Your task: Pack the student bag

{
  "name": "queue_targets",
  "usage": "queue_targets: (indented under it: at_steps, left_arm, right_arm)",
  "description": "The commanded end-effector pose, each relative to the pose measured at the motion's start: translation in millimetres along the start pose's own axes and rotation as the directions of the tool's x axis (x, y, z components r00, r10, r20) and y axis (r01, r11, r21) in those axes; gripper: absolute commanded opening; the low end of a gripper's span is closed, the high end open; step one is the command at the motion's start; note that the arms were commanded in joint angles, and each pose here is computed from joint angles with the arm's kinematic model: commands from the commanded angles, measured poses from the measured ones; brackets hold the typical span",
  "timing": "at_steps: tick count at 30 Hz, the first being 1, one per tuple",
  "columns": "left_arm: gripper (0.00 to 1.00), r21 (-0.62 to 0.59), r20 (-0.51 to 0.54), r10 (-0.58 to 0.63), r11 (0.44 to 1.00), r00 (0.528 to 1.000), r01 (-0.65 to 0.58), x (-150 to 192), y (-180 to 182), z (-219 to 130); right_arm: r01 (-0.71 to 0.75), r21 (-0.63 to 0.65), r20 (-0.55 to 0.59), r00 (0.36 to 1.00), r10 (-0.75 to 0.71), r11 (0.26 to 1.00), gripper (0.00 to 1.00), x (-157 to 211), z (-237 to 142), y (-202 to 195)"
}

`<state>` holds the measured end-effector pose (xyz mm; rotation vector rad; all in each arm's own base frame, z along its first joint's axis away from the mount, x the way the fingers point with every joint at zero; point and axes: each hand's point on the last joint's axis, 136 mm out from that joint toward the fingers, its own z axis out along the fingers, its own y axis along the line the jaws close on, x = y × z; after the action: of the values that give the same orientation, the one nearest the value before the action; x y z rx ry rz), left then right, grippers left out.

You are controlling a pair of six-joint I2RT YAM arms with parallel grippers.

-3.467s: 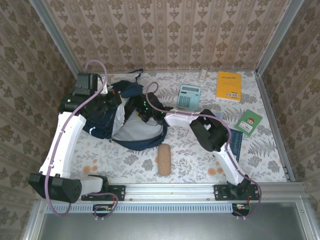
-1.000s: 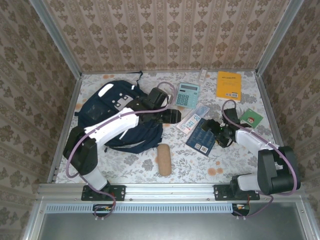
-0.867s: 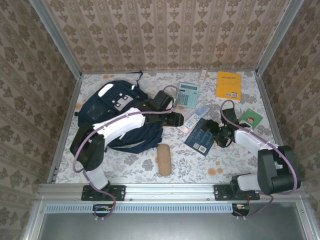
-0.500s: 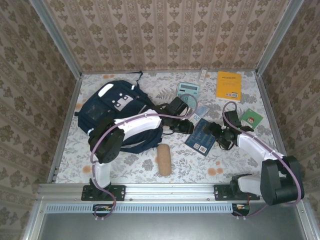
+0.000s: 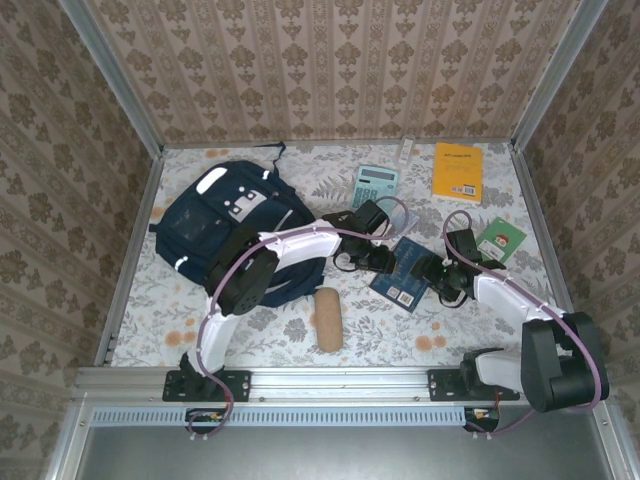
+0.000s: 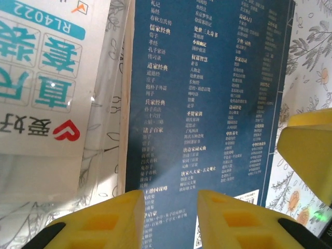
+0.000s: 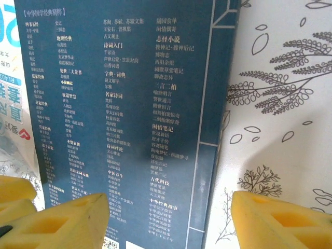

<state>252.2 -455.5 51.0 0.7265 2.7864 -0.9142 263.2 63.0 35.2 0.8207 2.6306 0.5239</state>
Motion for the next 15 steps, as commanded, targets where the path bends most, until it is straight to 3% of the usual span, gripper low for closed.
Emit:
queue_targets:
  at_steps: [1,15]
  left_arm:
    - [0.32,-0.003,-0.006,0.040,0.999,0.999,-0.040,-3.5,-3.0,3.6]
    - [0.35,-0.055,0.039,0.061,0.997,0.997,-0.059,-15.5,4.3,2.2]
  right_arm:
    - [0.007,-0.019,-0.024,1.000,-0.008,1.000,0.64,4.7,5.9,2.1]
    - [0.005,-0.023,-0.041,0.999,-0.006,1.000,0.64,7.5,10.4,3.0]
